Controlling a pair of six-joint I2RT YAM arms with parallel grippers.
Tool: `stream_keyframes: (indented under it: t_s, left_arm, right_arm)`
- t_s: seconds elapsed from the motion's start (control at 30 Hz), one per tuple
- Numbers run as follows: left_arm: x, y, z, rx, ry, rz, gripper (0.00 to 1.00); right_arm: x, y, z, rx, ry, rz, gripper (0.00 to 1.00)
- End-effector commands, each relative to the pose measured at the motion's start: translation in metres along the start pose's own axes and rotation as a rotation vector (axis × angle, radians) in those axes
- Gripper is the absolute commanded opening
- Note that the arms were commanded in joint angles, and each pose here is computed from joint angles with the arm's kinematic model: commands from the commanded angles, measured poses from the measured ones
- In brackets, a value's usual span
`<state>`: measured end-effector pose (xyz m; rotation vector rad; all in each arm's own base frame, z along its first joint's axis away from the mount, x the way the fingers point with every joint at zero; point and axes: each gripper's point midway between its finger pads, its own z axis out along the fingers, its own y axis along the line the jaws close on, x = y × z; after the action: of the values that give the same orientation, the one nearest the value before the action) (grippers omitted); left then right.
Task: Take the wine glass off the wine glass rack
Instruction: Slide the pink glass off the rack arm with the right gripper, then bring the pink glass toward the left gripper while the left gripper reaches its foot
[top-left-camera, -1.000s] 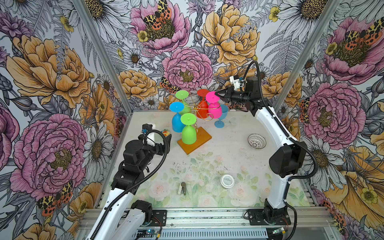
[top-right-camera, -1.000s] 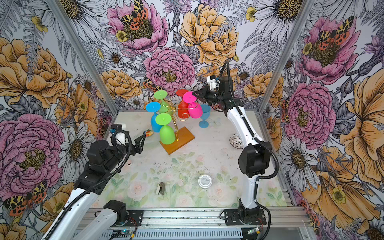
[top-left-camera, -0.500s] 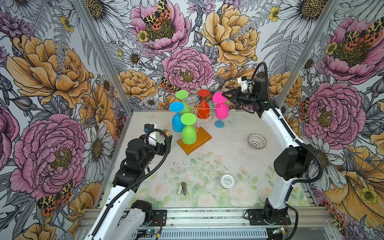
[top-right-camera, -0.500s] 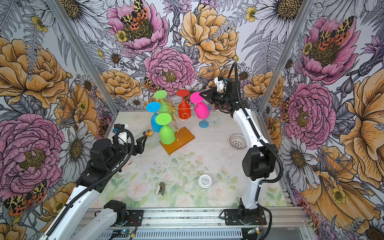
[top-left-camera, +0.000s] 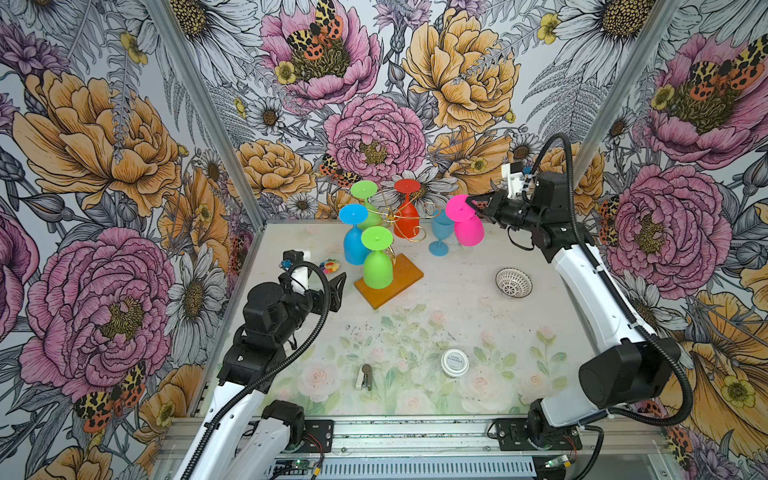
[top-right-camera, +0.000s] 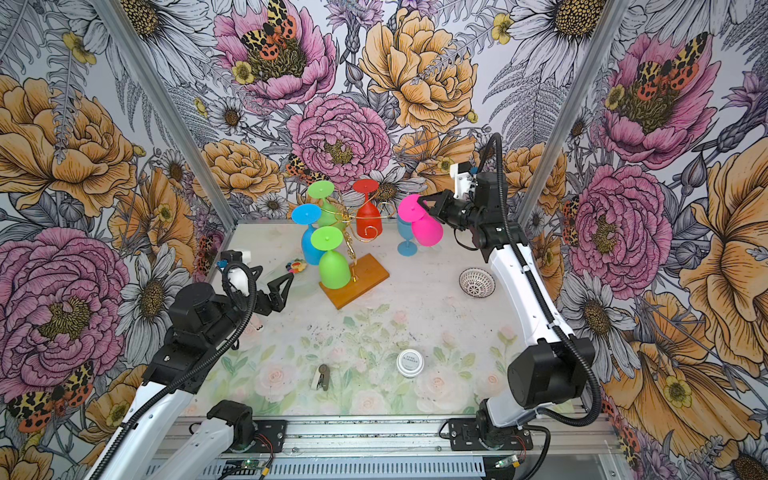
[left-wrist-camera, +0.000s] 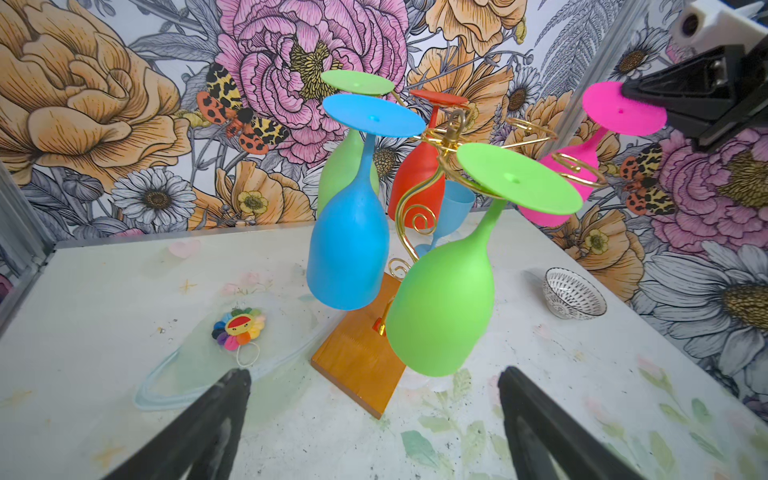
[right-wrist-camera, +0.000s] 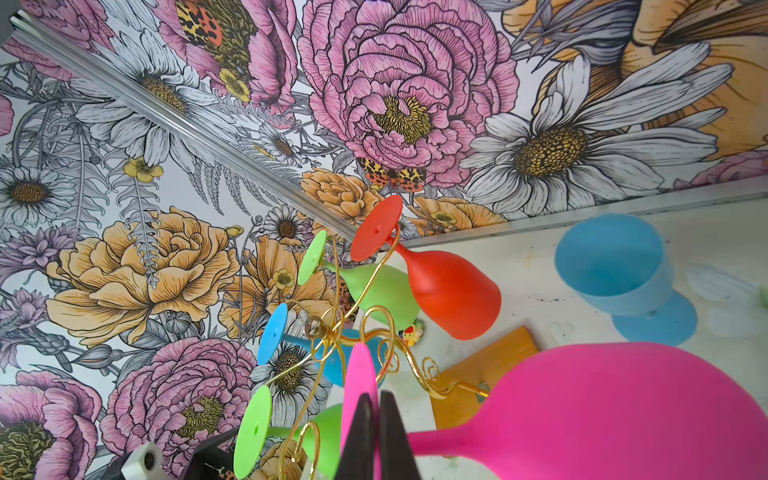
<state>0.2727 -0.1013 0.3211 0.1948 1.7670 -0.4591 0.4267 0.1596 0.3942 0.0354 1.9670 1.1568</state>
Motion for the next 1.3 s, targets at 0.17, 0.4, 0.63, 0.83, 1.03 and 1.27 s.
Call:
stream_keyframes:
  t_s: [0.17,0.4,0.63,0.83,1.03,1.27]
  left_arm:
    - [-0.023,-0.049,-0.013,0.255,0.012,-0.102,0.93]
    - [-0.01,-0.087,-0.019,0.484,0.108,-0.144,0.93]
    - [0.0,-0.115,-0.026,0.642,0.186,-0.174,0.91]
    - [0.001,-0.133,-0.03,0.73,0.208,-0.17,0.89]
    - [-0.001,-0.148,-0.025,0.809,0.218,-0.203,0.83]
    - [0.001,-0.167,-0.014,0.912,0.249,-0.258,0.72]
  right_arm:
    - [0.026,0.007,-0.029,0.084,-0.065,-0.258,0.0]
    - [0.079,0.03,-0.028,0.018,0.02,-0.475,0.0]
    - [0.116,0.055,-0.03,-0.121,0.103,-0.549,0.0]
    - [0.144,0.081,-0.036,-0.255,0.166,-0.587,0.0]
    - [0.165,0.103,-0.042,-0.381,0.234,-0.568,0.0]
    - [0.181,0.117,-0.046,-0.45,0.286,-0.539,0.0]
